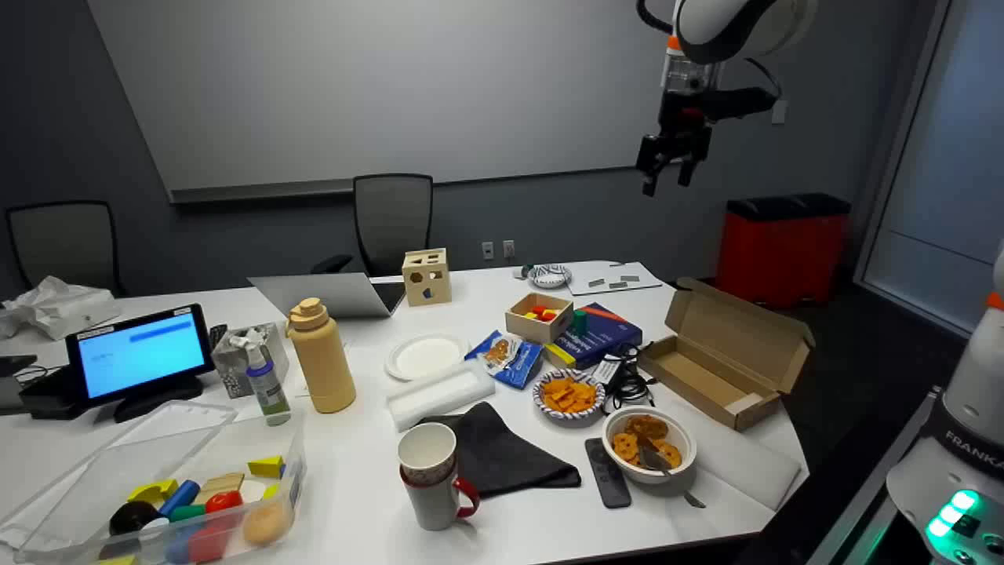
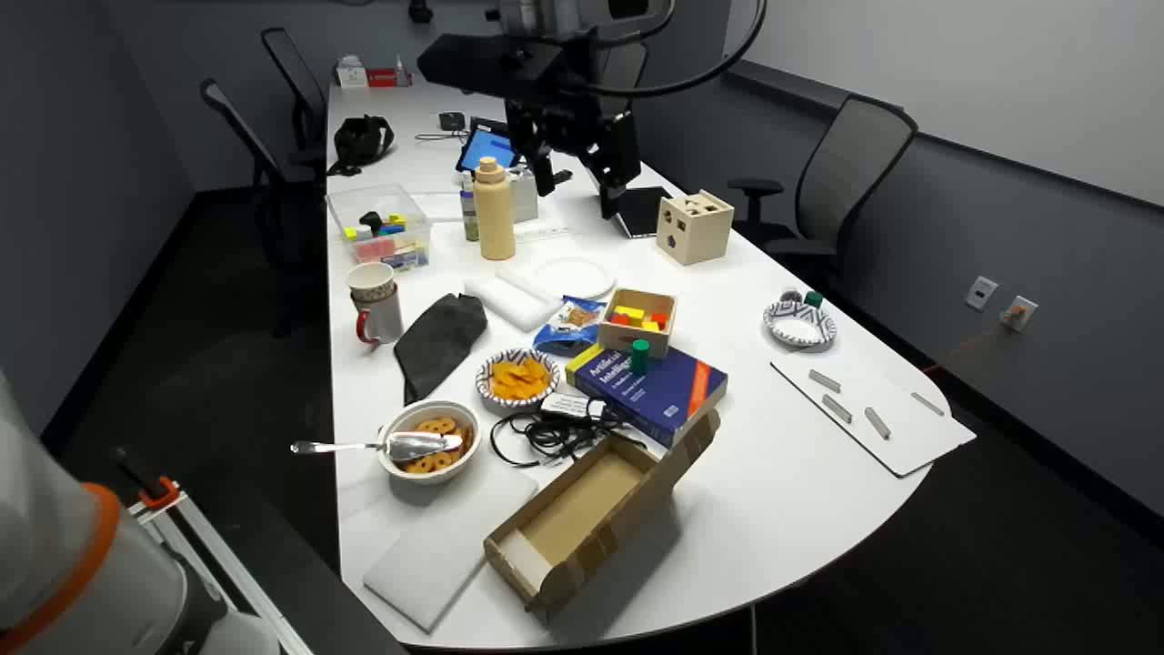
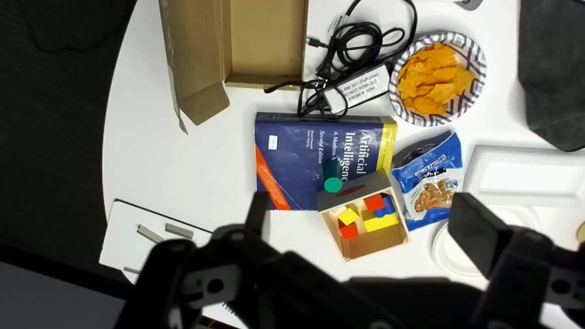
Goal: Use the cake spatula to stir the contents in the black and white bowl on the left.
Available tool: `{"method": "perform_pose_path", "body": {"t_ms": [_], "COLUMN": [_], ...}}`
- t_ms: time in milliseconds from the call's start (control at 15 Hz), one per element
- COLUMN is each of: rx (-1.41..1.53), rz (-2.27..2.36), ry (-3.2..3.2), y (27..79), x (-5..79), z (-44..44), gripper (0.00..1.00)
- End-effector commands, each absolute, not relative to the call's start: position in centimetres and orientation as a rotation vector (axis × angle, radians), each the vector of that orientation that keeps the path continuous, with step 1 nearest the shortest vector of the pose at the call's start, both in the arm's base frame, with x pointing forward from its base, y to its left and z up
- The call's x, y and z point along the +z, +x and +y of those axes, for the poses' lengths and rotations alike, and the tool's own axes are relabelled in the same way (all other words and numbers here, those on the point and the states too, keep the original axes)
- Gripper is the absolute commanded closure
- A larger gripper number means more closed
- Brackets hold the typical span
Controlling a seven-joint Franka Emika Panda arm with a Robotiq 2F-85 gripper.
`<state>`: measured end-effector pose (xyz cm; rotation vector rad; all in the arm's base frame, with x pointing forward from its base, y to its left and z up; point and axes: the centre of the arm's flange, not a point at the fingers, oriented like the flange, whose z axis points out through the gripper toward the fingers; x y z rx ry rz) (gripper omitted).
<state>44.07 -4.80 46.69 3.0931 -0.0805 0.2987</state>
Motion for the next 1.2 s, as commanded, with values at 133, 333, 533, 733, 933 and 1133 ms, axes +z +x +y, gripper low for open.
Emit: {"method": "perform_pose_path", "body": {"t_ms": [133, 333, 533, 733, 933, 1133], "rx": [0.299, 0.299, 0.177, 0.057, -0.094, -0.291], "rz": [-0.081, -0.081, -0.011, 0.031, 0.051, 0.063], "ry": [3.093, 3.093, 3.095, 3.118, 3.121, 3.089], "y": [44.1, 44.1, 43.1, 42.0, 40.4, 38.7], "x": [46.7, 46.7, 41.9, 36.6, 32.1, 29.2], "z": [-4.8, -4.8, 0.2, 6.8, 14.2, 20.0], "gripper": [0.00, 0.00, 0.00, 0.00, 0.00, 0.00]}}
